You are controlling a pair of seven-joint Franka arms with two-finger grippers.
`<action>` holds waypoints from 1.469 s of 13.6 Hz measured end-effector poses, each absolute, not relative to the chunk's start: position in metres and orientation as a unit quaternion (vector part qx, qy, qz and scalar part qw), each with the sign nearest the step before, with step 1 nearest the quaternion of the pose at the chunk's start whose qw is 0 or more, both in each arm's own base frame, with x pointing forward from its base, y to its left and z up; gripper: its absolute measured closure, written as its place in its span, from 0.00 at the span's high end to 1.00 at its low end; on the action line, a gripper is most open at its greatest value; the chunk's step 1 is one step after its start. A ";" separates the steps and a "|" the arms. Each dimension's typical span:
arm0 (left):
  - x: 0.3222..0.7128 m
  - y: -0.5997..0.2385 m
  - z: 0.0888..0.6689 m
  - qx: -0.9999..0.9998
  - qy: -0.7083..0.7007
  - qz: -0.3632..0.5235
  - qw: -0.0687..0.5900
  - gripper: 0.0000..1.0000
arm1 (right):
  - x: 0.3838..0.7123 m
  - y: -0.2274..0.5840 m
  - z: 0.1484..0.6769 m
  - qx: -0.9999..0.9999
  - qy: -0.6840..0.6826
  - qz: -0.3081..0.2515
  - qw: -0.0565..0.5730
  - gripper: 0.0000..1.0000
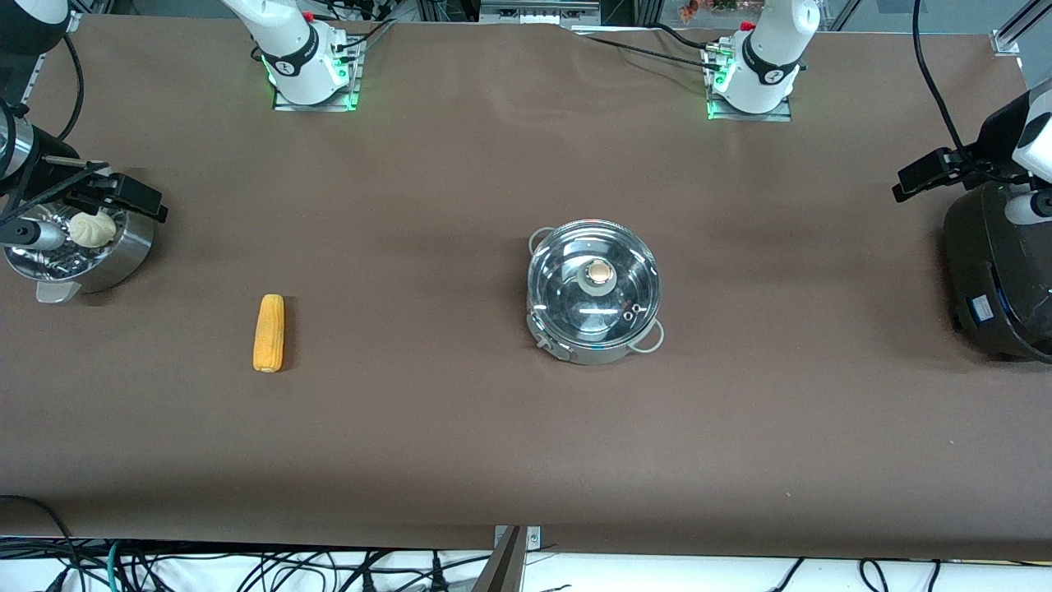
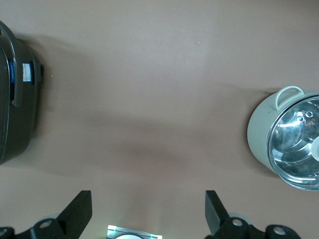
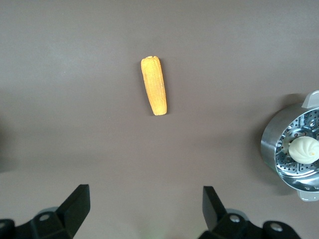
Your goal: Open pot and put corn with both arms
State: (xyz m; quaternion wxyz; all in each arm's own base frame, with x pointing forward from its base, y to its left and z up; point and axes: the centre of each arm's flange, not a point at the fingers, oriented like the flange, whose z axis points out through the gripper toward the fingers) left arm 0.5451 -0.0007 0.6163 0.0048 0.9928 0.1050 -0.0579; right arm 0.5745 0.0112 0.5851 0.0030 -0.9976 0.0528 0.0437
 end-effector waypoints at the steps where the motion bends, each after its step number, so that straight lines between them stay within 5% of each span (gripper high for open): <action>1: 0.545 -0.001 0.616 0.993 0.105 -0.058 0.005 1.00 | 0.575 0.011 0.585 -0.998 0.053 0.044 0.003 1.00; 9: 0.546 -0.001 0.615 0.993 0.105 -0.059 0.005 1.00 | 0.577 0.003 0.592 -0.998 0.060 0.035 0.004 1.00; 20: 0.546 -0.003 0.616 0.993 0.102 -0.057 0.005 1.00 | 0.619 0.000 0.506 -0.995 0.061 0.074 0.007 1.00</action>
